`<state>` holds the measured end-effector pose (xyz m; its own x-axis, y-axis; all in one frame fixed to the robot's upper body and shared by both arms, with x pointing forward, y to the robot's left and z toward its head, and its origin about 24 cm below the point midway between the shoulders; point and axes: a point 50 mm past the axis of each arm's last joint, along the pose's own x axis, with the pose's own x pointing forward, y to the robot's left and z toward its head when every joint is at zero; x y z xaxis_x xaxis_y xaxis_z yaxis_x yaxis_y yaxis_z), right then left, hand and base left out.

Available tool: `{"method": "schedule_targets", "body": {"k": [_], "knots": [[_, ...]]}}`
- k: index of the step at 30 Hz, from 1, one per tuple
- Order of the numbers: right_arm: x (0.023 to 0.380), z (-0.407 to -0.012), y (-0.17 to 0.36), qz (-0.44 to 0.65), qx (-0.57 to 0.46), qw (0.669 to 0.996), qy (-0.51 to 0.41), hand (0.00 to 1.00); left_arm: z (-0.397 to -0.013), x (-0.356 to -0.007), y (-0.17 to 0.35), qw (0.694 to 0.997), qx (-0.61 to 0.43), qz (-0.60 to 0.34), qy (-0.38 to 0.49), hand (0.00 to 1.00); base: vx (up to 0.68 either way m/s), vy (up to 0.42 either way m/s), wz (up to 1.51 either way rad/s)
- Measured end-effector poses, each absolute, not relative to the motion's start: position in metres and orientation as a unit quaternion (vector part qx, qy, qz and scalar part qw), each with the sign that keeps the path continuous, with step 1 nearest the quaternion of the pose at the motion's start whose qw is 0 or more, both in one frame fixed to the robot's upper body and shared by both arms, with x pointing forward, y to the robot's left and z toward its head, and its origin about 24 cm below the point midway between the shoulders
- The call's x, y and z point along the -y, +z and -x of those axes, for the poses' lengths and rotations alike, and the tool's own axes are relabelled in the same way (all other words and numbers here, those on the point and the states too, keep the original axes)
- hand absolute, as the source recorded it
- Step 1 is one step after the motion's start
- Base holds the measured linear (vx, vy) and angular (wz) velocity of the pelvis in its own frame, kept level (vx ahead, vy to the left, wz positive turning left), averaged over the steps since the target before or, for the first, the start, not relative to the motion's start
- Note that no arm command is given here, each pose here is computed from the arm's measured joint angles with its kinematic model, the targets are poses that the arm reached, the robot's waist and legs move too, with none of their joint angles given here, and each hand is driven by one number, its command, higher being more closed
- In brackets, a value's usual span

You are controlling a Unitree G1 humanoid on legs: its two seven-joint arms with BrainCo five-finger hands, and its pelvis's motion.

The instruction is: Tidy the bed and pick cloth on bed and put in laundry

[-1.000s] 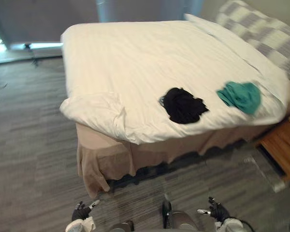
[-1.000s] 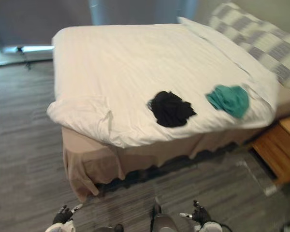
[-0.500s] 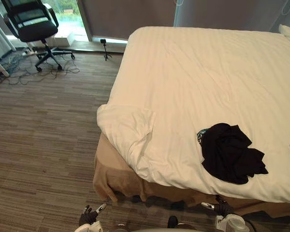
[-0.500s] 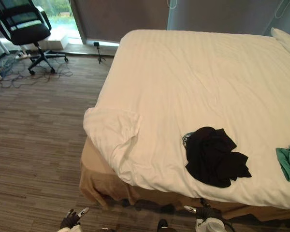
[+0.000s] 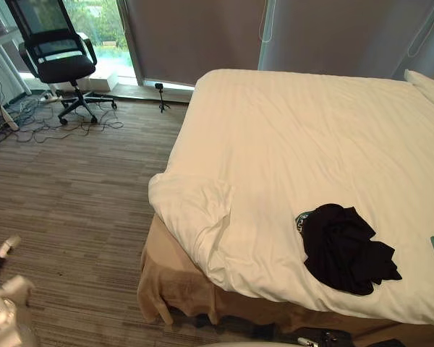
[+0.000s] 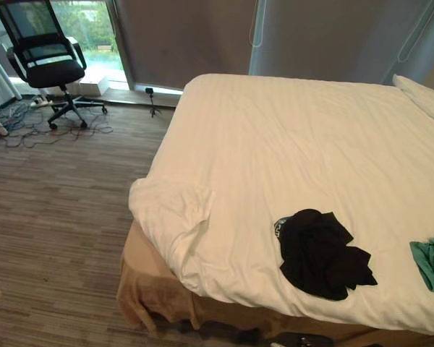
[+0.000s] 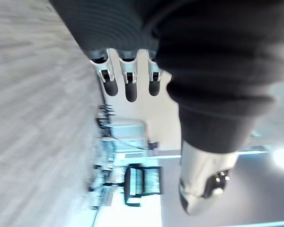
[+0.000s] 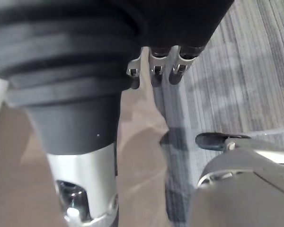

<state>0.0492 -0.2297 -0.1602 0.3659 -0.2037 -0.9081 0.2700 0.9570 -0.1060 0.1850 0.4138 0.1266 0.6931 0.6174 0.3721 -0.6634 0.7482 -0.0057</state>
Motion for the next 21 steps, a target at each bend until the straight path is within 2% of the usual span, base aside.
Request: {"method": "schedule_targets", "body": {"k": [4, 6, 9, 16, 21], "knots": [[0.232, -0.052, -0.158, -0.031, -0.537, 0.830, -0.146, 0.00, -0.217, -0.390, 0.139, 0.948, 0.187, -0.070, 0.248, 0.00, -0.06, -0.031, -0.03], [0.231, -0.054, -0.157, -0.043, -0.531, 0.833, -0.152, 0.00, -0.234, -0.370, 0.124, 0.966, 0.136, -0.096, 0.198, 0.00, -0.02, -0.013, -0.22], [0.228, -0.058, -0.157, -0.050, -0.525, 0.836, -0.150, 0.00, -0.252, -0.343, 0.100, 0.977, 0.078, -0.121, 0.156, 0.00, -0.01, -0.008, -0.16], [0.218, -0.059, -0.159, -0.045, -0.523, 0.841, -0.129, 0.00, -0.273, -0.298, 0.031, 0.980, -0.071, -0.145, 0.117, 0.00, -0.01, -0.019, -0.19], [0.217, -0.071, -0.157, -0.033, -0.514, 0.850, -0.113, 0.00, -0.295, -0.292, 0.038, 0.972, -0.068, -0.184, 0.130, 0.00, -0.07, -0.041, -0.08]]}}
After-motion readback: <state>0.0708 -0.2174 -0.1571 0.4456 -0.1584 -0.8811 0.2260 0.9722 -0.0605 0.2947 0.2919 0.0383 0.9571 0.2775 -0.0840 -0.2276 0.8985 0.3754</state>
